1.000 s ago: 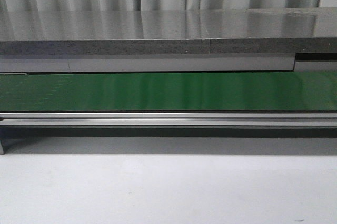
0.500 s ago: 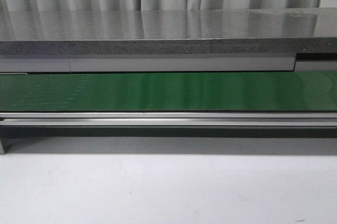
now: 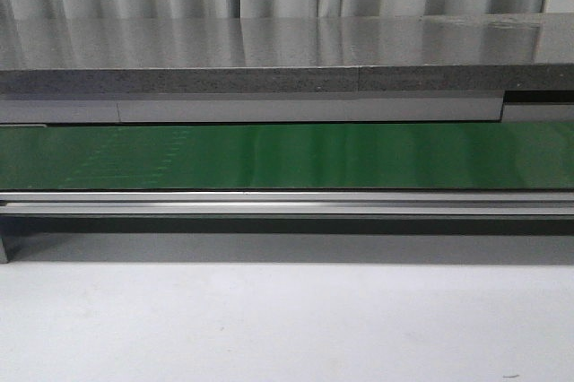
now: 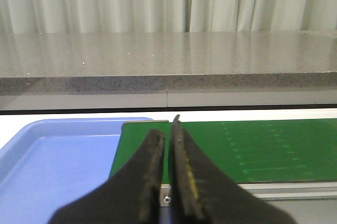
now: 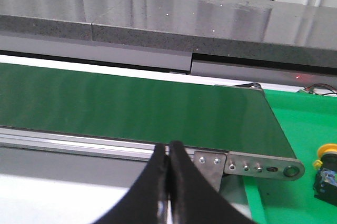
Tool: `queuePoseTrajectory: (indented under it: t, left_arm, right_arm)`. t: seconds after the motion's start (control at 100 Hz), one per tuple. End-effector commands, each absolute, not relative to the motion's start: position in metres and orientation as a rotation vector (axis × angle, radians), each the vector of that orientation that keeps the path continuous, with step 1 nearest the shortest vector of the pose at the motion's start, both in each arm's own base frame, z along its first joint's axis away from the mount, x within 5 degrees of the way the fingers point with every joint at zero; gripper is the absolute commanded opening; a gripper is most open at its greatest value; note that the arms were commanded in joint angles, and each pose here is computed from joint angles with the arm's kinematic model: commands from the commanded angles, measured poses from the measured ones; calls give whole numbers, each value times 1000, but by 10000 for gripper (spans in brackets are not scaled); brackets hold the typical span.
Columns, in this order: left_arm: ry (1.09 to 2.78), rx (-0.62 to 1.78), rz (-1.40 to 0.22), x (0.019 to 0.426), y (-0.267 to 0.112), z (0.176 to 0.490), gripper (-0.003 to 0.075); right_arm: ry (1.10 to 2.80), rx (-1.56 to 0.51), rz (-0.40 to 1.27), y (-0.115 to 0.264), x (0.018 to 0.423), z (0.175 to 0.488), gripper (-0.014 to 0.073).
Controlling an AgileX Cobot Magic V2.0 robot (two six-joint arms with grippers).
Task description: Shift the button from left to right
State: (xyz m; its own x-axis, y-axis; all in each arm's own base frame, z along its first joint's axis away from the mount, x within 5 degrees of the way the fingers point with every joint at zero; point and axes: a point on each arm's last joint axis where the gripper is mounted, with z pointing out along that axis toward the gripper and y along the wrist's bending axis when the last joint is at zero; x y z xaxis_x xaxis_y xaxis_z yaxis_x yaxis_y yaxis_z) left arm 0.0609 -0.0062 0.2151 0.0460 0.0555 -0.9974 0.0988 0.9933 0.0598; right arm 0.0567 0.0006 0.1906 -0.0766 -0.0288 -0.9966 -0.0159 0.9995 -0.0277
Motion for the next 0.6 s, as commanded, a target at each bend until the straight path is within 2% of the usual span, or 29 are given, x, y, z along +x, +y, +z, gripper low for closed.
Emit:
queuePoseTrajectory:
  t: [0.0, 0.1, 0.22, 0.59]
  left_arm:
    - [1420, 103, -48, 56, -6, 222, 5]
    - [1396, 103, -48, 52, -5, 214, 5]
    - [1443, 93, -64, 54, -6, 206, 5]
    - [1458, 93, -63, 54, -6, 205, 5]
  right_arm:
    - [1536, -41, -17, 1, 55, 202, -68]
    - [1536, -41, -17, 1, 55, 202, -68]
    - [1536, -41, -17, 1, 55, 202, -68]
    - [1536, -41, -17, 1, 55, 202, -68]
